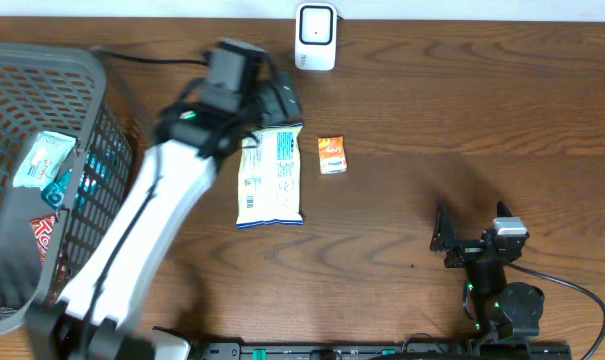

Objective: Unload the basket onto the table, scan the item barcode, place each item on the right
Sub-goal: 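Place the orange box on the table right of the snack bag, then reach the left gripper into the basket and grasp the teal mouthwash bottle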

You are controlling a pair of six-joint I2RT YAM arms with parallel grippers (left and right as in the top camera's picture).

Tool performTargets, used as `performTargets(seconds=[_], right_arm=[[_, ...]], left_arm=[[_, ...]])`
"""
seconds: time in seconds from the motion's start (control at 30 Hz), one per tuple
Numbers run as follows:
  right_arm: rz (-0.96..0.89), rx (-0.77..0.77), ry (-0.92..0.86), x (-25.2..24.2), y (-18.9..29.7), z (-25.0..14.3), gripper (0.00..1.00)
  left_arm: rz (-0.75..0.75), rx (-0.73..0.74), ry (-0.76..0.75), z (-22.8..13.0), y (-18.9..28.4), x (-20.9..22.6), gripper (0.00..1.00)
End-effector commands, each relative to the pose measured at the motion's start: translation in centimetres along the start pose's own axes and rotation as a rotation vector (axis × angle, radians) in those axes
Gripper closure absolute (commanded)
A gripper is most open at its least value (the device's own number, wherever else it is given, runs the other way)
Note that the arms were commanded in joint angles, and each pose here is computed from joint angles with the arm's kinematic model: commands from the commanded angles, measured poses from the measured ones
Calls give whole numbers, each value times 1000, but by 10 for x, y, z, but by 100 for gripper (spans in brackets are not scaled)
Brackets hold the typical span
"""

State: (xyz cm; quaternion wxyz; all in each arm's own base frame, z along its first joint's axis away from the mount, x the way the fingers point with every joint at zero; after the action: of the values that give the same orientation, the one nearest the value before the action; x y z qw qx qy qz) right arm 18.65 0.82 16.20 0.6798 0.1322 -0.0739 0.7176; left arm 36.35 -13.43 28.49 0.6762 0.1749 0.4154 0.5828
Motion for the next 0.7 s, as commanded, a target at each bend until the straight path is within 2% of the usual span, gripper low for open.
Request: performTargets(seconds=[0.0,0.17,0.27,0.33,0.47,0.67], right_arm=[[6,1,-11,1,0,-1,1],[6,1,-11,1,0,-1,1],[6,1,-11,1,0,-1,1],[6,1,-11,1,0,-1,1],[6,1,-11,1,0,-1,1],[6,1,-11,1,0,-1,1]], left_arm=[[-15,-196,-55,38,67,16,1],[73,-419,-12,73,149,61,1],[184,-466,66,77,177,101,2],[278,-457,150,72,188,135,2],[453,-356,418,48,195,205,2],[467,-228,621,27,185,260,2]])
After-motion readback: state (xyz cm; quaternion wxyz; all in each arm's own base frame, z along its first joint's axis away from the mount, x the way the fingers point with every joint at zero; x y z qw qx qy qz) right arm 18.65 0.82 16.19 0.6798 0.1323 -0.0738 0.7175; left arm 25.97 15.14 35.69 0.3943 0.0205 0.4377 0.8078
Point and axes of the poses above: each gripper's point midway between its finger pads, its own y axis back along the fingers, its own x axis along the line the jaws close on, z = x × y, the point moved 6 cm from there along y, back along the fingers, and after that the axes turned 11 degrees about -y, right-handed, at the moved point
